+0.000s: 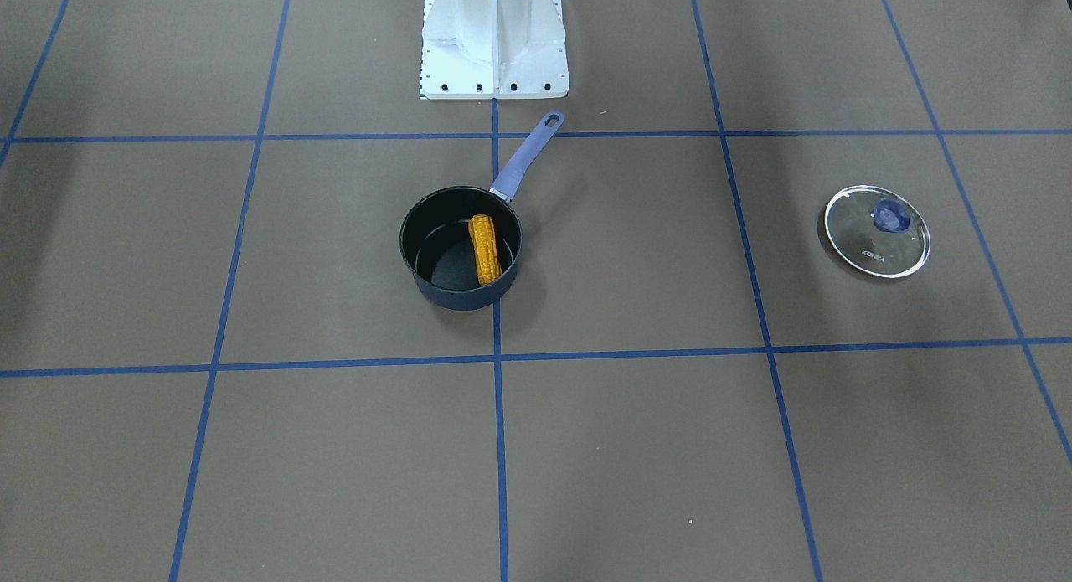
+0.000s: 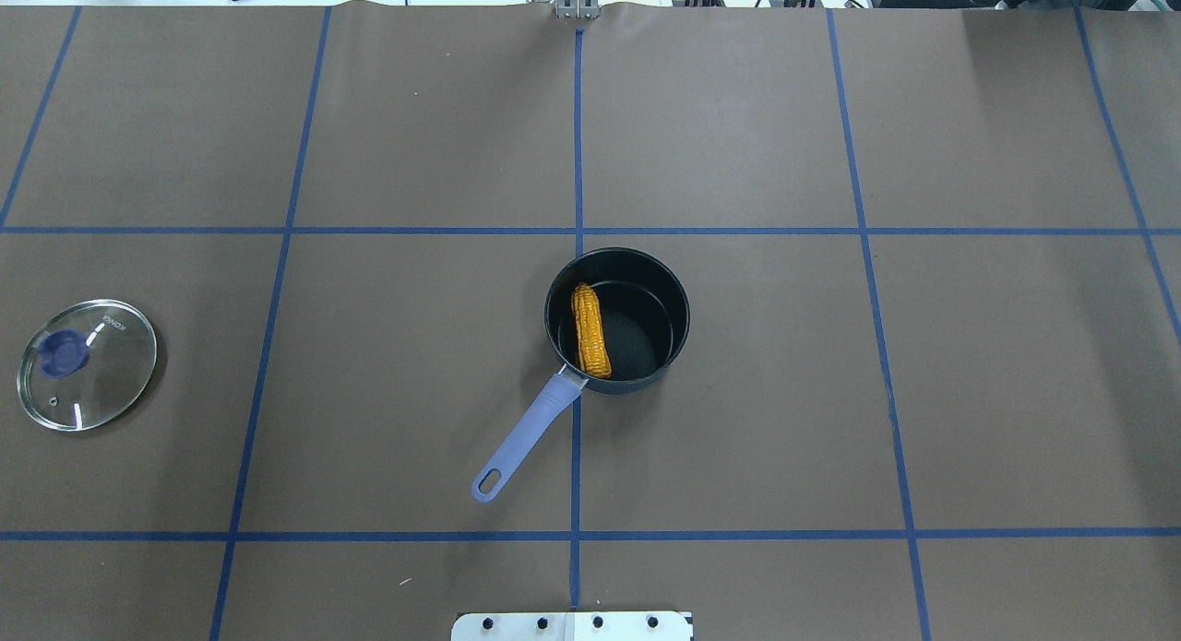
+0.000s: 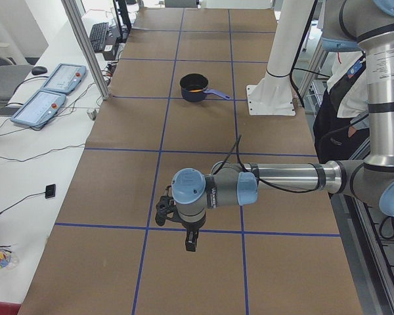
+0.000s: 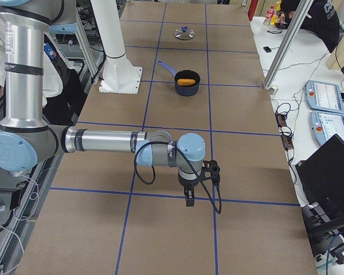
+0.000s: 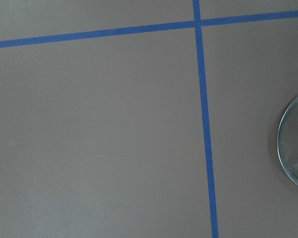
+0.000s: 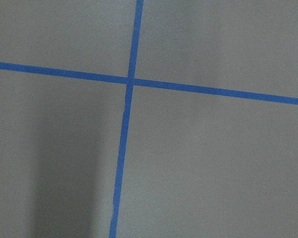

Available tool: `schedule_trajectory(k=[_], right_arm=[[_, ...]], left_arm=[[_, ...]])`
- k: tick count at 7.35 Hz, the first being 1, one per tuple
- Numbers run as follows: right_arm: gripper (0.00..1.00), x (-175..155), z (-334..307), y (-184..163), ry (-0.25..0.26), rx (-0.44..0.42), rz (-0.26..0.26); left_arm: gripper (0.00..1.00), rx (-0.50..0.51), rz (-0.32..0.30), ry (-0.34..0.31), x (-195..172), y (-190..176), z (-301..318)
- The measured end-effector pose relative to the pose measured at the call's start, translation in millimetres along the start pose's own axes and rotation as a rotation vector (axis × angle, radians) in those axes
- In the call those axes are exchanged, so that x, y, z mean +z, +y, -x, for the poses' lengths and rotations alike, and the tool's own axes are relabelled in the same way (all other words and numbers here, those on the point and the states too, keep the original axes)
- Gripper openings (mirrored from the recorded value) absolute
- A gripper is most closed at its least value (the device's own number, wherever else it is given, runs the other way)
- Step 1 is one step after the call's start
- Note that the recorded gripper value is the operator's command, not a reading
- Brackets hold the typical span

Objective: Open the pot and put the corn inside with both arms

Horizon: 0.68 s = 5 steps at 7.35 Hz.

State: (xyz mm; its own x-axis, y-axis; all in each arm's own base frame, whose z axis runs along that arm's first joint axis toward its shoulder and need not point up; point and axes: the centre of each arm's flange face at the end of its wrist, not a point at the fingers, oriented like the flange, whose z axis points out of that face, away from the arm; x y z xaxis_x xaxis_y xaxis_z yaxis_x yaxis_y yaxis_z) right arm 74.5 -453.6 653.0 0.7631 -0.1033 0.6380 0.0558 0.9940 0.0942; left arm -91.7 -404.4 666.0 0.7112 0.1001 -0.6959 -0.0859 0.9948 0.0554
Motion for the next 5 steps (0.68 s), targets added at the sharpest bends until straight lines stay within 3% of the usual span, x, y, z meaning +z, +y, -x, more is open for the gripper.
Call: schedule_trajectory(k=[5], right_arm=[[1.00,3.5,-2.6,2.9,-0.001,0.003,0.008]], left_arm=[[0.98,0.012,-0.015,-0.012,-8.4,-1.3,-6.2]])
